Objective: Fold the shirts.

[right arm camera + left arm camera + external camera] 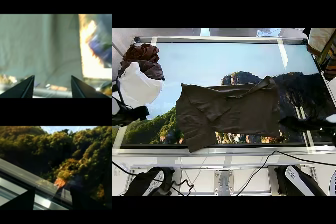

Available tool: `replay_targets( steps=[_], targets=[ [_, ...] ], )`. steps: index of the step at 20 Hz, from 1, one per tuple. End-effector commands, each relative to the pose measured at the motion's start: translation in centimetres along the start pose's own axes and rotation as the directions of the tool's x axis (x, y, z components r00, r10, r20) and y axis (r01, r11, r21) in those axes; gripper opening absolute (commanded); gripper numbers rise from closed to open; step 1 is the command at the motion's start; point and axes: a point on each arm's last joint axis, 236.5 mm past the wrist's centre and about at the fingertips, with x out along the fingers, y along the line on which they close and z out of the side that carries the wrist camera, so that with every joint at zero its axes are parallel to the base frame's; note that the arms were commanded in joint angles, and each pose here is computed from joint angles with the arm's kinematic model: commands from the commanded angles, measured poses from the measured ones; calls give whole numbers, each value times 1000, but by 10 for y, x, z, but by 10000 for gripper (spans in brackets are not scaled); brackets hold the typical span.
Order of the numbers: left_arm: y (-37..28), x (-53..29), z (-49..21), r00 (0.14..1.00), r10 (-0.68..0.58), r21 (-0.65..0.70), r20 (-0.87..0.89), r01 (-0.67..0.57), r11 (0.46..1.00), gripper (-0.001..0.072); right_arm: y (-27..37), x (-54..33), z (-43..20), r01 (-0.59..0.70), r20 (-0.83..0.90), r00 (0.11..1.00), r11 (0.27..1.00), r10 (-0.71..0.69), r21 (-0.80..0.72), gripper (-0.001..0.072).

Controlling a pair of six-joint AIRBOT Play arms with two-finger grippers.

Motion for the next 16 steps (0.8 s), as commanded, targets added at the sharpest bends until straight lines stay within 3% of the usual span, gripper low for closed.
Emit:
replay_targets(
  steps=[1,7,16],
  targets=[
    [-18,10,-12,997,-81,-22,-6,80,997,468,-4,17,-36,-21,-48,999,998,24,64,519],
    [-38,8,-14,986,-167,-9,-15,167,986,468,-50,11,-60,189,-149,974,975,-171,118,518],
    [-49,6,-5,977,-211,-12,22,211,977,469,-46,48,-45,82,0,996,966,-84,247,516]
  ],
)
